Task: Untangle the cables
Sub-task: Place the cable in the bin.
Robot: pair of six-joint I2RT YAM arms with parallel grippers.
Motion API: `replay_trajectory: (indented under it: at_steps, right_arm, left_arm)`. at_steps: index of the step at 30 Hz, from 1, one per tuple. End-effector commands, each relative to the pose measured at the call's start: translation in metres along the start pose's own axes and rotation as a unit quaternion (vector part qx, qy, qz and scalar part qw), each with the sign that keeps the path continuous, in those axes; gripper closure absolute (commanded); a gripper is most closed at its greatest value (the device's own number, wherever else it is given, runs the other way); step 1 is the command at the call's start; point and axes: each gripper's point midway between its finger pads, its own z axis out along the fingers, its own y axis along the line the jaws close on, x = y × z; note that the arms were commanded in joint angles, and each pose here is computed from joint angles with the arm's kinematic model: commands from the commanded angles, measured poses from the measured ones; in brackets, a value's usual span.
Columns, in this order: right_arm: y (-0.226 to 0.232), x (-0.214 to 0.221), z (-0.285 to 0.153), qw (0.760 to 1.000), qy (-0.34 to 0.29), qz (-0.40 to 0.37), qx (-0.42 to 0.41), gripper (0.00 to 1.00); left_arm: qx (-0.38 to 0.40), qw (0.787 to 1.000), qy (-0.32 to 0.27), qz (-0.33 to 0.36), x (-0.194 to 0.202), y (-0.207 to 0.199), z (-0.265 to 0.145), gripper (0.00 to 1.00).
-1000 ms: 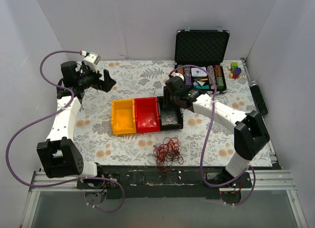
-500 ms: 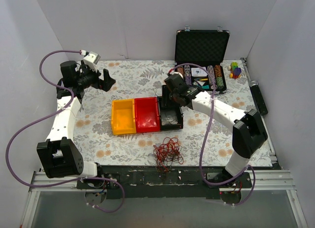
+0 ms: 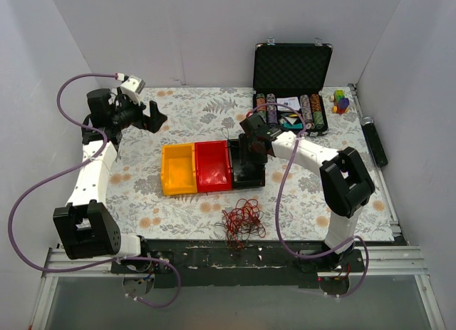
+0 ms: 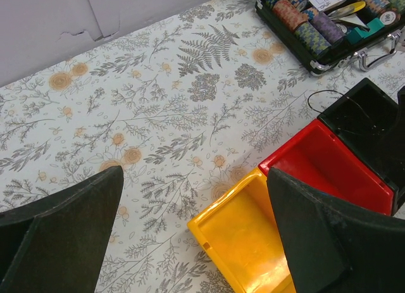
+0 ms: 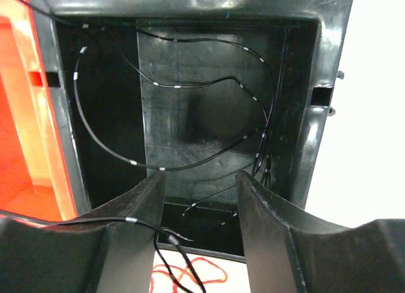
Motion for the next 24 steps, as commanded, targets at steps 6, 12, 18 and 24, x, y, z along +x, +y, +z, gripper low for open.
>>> replay_trajectory:
  at_steps: [6, 12, 18, 24]
  right_arm:
    - [0.021, -0.02, -0.075, 0.996, -0.05, -0.004, -0.074, 0.26]
    - [0.022, -0.012, -0.105, 0.993, -0.054, -0.007, -0.101, 0.21]
    - [0.034, -0.03, -0.133, 0.988, -0.09, -0.036, -0.121, 0.18]
    - [0.068, -0.096, -0.122, 0.982, -0.123, -0.075, -0.119, 0.16]
  left_arm:
    - [0.003, 0.999, -0.02, 0.031, -0.016, -0.007, -0.012, 0.02]
    - [0.006, 0.999, -0.02, 0.034, -0.018, -0.007, -0.012, 0.02]
    - [0.009, 0.999, -0.02, 0.034, -0.019, -0.009, -0.013, 0.02]
    - [0.008, 0.999, -0.019, 0.033, -0.016, -0.01, -0.014, 0.02]
